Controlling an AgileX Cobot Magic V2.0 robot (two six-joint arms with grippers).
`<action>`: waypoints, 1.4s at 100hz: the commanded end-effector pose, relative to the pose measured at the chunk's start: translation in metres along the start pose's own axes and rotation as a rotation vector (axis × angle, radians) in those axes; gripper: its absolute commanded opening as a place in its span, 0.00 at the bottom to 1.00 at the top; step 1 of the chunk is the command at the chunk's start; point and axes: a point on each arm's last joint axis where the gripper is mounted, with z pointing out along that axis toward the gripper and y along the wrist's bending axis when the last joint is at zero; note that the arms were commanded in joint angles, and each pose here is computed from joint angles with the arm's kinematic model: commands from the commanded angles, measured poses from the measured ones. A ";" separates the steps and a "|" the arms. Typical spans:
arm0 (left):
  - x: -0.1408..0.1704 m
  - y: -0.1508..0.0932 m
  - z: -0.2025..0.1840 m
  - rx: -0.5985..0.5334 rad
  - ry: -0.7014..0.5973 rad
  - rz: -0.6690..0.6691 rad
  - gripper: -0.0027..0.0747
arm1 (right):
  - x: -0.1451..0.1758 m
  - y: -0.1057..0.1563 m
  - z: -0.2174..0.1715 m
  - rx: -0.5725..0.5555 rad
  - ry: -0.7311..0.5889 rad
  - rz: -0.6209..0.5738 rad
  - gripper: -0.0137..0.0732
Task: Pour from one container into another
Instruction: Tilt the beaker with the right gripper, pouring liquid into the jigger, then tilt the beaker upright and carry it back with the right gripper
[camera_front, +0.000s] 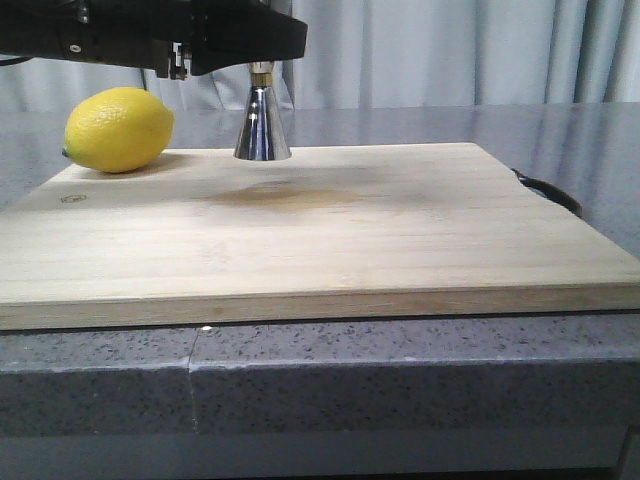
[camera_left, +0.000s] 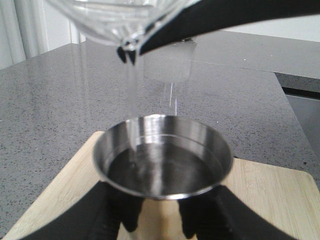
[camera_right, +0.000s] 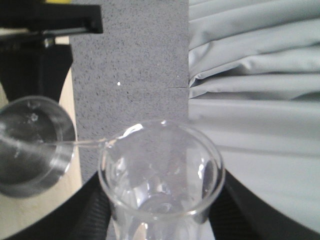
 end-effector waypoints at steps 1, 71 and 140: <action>-0.034 -0.008 -0.002 0.034 -0.155 0.020 0.34 | 0.007 -0.026 -0.022 0.110 -0.039 0.135 0.49; -0.034 -0.008 -0.002 0.034 -0.155 0.020 0.34 | 0.102 -0.040 -0.070 0.088 -0.262 1.034 0.49; -0.034 -0.008 -0.002 0.034 -0.155 0.020 0.34 | 0.153 0.092 -0.036 0.360 -0.375 1.288 0.49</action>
